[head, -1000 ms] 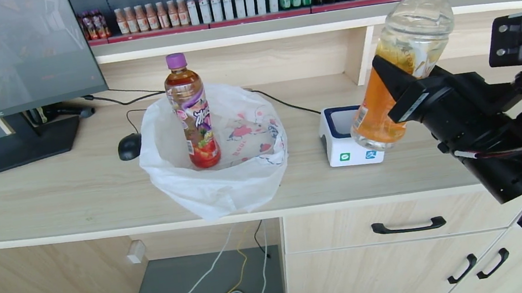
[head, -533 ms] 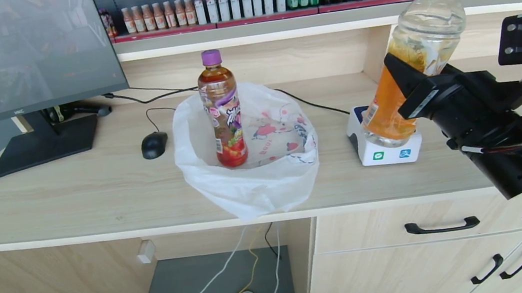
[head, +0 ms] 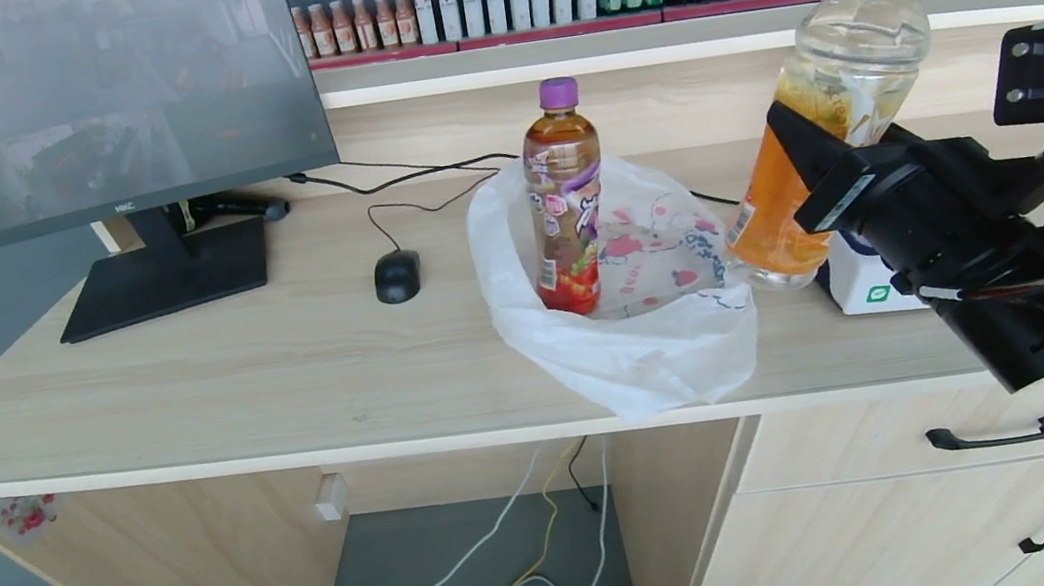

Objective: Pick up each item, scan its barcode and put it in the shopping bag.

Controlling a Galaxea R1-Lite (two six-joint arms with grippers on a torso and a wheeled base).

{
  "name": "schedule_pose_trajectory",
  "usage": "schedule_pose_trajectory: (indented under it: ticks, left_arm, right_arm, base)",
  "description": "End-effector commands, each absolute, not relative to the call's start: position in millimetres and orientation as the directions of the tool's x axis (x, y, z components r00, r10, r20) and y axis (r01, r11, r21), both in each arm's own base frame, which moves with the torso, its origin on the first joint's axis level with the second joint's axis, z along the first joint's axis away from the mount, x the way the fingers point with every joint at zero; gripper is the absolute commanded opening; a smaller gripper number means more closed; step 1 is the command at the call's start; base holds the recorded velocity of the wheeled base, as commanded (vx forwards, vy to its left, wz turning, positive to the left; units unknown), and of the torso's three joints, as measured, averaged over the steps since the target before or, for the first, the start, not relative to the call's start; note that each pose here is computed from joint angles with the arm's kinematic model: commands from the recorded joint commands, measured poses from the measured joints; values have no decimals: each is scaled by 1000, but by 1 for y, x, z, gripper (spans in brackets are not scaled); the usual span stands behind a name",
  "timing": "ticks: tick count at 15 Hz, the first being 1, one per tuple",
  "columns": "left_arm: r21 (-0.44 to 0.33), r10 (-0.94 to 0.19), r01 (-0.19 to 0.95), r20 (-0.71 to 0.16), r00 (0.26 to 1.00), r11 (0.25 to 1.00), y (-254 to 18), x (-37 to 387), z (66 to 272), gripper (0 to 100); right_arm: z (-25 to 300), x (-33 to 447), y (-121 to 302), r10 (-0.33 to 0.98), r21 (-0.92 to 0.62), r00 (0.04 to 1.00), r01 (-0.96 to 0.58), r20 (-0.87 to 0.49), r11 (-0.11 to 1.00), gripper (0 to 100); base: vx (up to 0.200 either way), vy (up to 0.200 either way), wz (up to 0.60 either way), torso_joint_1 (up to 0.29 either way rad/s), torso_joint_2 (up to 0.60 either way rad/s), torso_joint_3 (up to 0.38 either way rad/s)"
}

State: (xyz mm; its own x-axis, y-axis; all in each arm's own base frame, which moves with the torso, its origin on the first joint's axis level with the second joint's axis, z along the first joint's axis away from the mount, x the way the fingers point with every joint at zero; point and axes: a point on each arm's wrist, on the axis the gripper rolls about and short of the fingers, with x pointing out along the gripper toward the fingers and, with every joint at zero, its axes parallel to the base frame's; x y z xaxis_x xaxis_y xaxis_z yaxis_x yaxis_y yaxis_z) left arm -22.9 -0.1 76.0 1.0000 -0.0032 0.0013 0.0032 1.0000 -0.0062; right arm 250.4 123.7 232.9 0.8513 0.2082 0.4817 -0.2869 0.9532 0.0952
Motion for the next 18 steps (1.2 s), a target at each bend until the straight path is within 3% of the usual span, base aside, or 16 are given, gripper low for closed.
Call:
schedule_pose_trajectory:
  ticks: [1,18]
  left_arm:
    - [-5,-3,3,2,1000,1000,0,-23,76,100]
    - [-5,-3,3,2,1000,1000,0,-23,76,100]
  right_arm:
    - [235,252,124,204,99,848,-286,489,953,0]
    - [211,301,132,175,89,879,-237,444,967,0]
  base:
    - [0,0,0,0,0,0]
    - [0,0,0,0,0,0]
